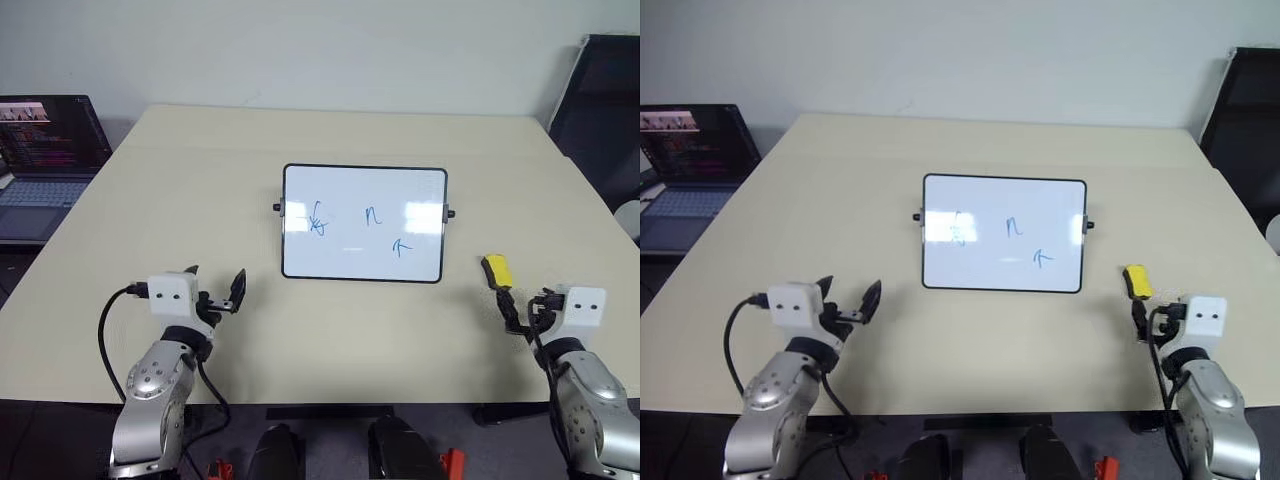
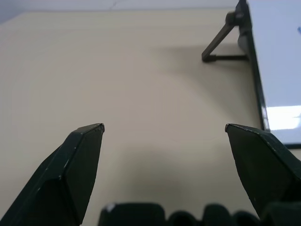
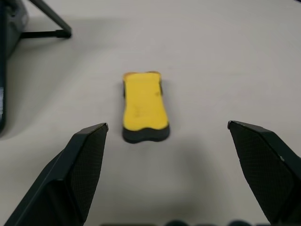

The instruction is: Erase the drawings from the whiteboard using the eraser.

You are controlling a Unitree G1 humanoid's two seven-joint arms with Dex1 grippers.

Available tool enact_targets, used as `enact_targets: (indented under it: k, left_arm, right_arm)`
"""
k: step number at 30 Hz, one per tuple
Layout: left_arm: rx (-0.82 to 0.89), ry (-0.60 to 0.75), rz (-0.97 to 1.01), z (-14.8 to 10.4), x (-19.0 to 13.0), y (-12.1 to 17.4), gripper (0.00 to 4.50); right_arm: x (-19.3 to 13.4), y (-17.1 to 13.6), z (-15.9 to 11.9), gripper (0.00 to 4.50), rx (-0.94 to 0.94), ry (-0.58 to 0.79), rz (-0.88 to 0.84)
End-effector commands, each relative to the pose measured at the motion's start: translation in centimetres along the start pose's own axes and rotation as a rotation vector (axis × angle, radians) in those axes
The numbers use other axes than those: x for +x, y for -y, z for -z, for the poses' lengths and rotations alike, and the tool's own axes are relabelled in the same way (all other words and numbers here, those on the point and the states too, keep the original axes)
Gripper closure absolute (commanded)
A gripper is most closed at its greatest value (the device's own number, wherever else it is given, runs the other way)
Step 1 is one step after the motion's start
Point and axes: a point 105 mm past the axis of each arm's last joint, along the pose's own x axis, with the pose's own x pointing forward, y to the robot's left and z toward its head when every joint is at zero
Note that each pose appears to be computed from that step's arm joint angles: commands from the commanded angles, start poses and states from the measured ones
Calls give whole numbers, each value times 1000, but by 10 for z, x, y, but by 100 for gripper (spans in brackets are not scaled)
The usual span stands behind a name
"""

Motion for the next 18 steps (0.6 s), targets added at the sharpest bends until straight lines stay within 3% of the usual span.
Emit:
enact_targets:
  k: [1, 5, 12, 15, 18]
  left_arm:
    - [-2, 49, 30, -13, 2, 6, 0]
    - [30, 69, 75, -17, 0, 7, 0]
    - [84, 167, 291, -51, 6, 8, 0]
    - [118, 204, 532, -75, 8, 30, 0]
    - [168, 182, 704, -83, 9, 44, 0]
  right_arm:
    - [1, -1, -10, 3, 19, 2, -5]
    - [0, -6, -13, 3, 34, 7, -1]
    - [-5, -26, -37, 3, 2, 44, -109]
    - [-6, -17, -64, 3, -25, 106, -97]
    - [-6, -21, -71, 3, -45, 84, -102]
